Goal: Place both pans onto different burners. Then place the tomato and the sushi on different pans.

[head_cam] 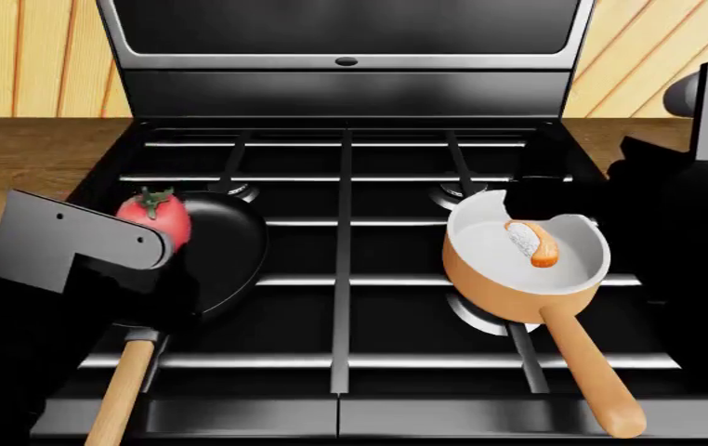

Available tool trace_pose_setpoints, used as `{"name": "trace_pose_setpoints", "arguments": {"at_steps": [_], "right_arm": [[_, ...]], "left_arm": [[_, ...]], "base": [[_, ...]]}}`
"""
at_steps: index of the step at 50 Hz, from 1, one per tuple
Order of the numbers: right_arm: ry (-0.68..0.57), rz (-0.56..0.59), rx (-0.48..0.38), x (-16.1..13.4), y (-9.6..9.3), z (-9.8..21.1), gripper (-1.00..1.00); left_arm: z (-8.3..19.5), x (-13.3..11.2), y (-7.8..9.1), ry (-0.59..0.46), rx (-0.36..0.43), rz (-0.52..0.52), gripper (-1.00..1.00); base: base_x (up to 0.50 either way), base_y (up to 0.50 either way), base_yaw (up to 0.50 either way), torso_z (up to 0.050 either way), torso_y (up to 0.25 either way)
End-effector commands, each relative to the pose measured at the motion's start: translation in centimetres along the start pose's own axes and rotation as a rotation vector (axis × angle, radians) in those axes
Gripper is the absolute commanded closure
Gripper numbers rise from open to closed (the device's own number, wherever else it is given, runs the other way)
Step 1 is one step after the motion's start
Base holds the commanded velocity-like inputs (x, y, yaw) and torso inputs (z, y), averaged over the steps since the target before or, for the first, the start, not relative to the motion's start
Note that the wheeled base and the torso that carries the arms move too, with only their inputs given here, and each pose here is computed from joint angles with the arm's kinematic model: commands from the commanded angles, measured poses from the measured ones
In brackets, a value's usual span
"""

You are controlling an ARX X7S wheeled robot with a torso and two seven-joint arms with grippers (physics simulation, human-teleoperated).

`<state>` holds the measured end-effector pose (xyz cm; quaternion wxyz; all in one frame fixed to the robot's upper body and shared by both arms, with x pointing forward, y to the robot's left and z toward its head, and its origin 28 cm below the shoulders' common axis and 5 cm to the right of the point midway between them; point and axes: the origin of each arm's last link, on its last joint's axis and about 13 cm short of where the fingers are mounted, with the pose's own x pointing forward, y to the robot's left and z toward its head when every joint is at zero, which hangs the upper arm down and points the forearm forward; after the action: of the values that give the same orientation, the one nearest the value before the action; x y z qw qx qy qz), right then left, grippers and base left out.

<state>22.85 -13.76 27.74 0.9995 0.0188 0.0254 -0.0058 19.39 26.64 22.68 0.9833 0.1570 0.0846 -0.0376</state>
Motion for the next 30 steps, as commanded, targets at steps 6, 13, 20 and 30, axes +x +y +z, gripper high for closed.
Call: {"name": "trace_pose_setpoints", "arguments": {"at_steps": [6,13,20,30], "right_arm": [[0.006,0.001,0.001,0.0,0.0,-0.2,-1.00],[0.003,0.002,0.000,-0.1,0.1,-0.2,-1.00],[-0.001,0.001,0.001,-0.1,0.1,0.0,-1.00],[-0.060,-0.002,-0.008,-1.9,0.0,0.4,-1.00]], "left_arm": [[0.6,0.0,0.3,-0.012,-0.017,0.013,-1.00],[0.5,-0.2,0.4,-0.026,-0.023,0.026,-1.00],[2.3,-0.9,1.0,-0.101,-0.016,0.054,-1.00],[5.2,-2.6,0.5,-0.279,-0.022,0.051,-1.00]], "base": [[0.00,0.00,0.00,0.000,0.000],[0.00,0.00,0.00,0.000,0.000],[0.00,0.00,0.00,0.000,0.000],[0.00,0.00,0.00,0.000,0.000]]}}
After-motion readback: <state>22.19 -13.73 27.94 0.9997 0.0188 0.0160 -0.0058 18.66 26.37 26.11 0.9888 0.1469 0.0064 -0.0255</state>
